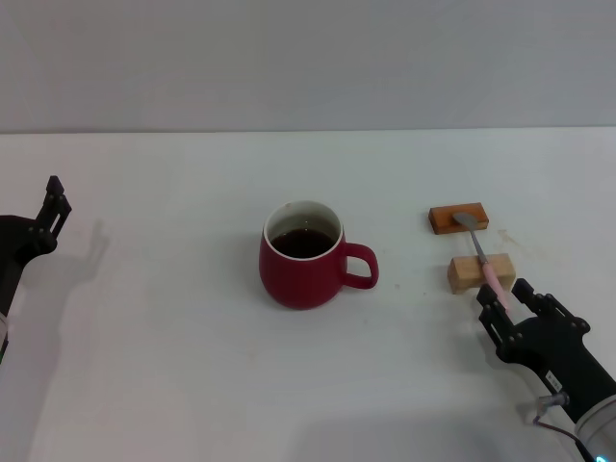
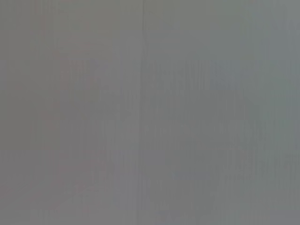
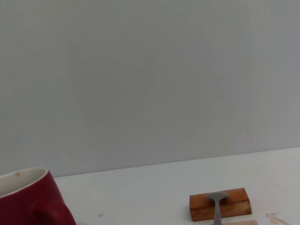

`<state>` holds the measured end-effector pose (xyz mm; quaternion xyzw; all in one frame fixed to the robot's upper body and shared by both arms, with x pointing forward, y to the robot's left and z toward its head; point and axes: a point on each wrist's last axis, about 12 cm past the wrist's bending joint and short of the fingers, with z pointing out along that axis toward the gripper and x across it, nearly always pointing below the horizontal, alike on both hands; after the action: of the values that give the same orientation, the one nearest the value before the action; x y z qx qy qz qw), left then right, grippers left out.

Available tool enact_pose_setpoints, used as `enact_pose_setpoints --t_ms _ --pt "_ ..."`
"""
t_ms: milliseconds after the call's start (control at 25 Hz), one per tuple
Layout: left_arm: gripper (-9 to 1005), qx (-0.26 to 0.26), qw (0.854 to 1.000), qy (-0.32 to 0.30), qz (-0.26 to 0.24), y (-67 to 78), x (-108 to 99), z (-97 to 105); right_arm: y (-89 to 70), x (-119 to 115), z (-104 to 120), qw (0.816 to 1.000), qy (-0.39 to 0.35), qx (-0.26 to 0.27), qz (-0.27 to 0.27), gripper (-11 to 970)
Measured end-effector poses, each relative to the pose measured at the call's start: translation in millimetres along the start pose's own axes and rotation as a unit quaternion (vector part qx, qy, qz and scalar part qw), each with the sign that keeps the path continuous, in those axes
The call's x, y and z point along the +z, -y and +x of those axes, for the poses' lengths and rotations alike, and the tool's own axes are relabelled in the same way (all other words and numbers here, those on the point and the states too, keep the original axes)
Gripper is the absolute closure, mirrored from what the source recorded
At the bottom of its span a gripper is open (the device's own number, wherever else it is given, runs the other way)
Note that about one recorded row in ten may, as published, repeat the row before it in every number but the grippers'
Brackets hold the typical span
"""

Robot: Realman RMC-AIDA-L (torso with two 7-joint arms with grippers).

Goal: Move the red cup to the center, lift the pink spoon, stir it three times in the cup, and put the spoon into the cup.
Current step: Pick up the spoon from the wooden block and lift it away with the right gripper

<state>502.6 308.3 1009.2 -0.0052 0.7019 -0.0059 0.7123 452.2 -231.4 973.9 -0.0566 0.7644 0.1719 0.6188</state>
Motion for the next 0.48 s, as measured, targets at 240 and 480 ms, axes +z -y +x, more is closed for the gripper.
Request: enact_pose_setpoints --t_ms 240,480 --pt "188 0.001 1.000 0.000 0.001 -0.1 -0.2 0.1 0.0 -0.9 0.1 1.000 0.001 0.001 0.001 439" --pt "188 0.001 1.000 -0.001 0.001 -0.2 -0.6 0.4 0.1 -0.2 -0.1 1.000 0.001 0.002 0.002 467"
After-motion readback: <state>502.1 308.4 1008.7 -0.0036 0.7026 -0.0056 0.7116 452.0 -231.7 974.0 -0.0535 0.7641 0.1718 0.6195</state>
